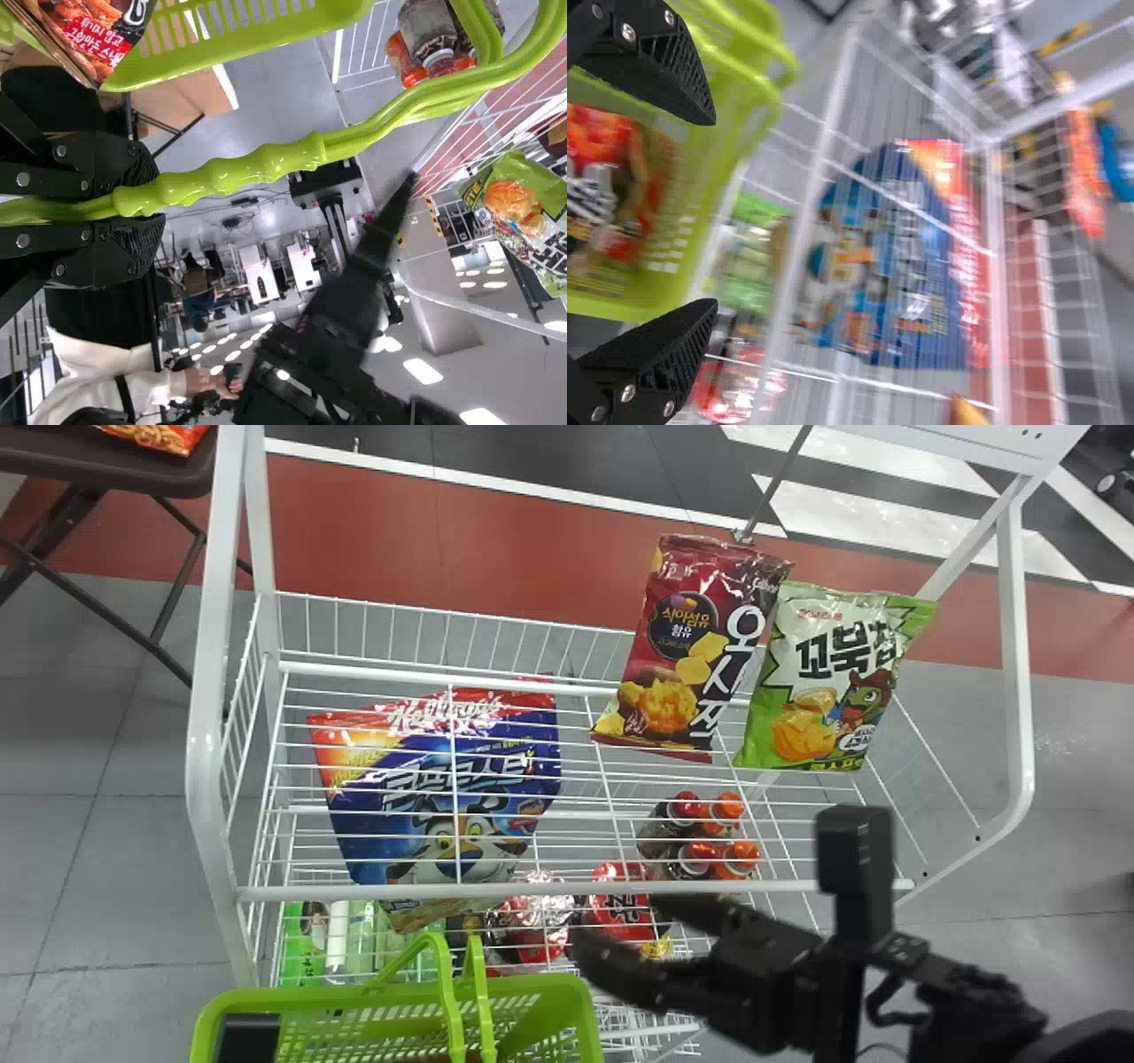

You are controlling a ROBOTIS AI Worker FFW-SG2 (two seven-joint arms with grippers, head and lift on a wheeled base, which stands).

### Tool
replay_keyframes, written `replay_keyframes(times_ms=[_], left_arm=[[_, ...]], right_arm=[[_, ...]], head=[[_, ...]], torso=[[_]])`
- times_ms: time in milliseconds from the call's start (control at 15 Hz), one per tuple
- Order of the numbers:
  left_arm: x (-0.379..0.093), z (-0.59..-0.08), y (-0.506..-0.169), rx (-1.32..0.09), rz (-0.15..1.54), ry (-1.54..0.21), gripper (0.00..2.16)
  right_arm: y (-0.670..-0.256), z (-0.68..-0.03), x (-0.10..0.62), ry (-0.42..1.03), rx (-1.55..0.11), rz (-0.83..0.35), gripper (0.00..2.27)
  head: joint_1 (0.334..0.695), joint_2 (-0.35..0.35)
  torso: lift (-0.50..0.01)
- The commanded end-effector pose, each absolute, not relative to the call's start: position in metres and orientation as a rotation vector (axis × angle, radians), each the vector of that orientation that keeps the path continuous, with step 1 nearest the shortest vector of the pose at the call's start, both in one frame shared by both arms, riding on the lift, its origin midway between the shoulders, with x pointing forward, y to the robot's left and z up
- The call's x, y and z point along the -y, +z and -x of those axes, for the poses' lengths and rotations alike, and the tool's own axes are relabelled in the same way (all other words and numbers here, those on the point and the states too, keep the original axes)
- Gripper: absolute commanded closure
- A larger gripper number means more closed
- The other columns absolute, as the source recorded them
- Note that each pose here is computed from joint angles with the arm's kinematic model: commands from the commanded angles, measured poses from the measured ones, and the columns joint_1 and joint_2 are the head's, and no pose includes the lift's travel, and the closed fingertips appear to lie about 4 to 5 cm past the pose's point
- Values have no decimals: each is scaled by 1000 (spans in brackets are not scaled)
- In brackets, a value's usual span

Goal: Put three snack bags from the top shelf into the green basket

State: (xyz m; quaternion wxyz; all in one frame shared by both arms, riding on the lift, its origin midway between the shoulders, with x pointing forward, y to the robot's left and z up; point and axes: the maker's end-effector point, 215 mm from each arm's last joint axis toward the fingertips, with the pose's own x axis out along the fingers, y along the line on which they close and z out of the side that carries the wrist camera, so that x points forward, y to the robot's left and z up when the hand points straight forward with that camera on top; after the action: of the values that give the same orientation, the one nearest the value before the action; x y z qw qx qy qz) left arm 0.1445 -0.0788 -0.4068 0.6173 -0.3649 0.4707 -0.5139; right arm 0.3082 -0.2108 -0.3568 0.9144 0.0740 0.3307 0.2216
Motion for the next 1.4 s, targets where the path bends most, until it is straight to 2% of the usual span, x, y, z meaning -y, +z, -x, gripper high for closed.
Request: replay_keyframes(times_ms=[0, 133, 400, 600, 933, 1333], left_arm=[[80, -145, -406, -1084, 841, -1183, 2142], [80, -144, -406, -1085, 840, -1184, 2142], [79, -142, -409, -1097, 836, -1175, 2142], [80, -141, -410, -1104, 830, -1173, 2142], [81, -138, -409, -1106, 834, -1176, 2142], [83, -136, -411, -1111, 828, -1177, 2142]], right_arm=[[-316, -351, 250, 383, -466, -164, 63], [-280, -391, 296, 298, -238, -137, 63], [-275, -441, 368, 114, -122, -88, 53], [-272, -468, 409, 13, -103, -46, 63], [-301, -491, 483, -120, -158, 5, 60], [-315, -502, 497, -129, -179, 30, 63]], head=[[695, -350], [695, -350], [695, -350], [695, -350], [695, -350], [695, -350]], torso=[[-50], [-50], [-50], [-50], [-50], [-50]])
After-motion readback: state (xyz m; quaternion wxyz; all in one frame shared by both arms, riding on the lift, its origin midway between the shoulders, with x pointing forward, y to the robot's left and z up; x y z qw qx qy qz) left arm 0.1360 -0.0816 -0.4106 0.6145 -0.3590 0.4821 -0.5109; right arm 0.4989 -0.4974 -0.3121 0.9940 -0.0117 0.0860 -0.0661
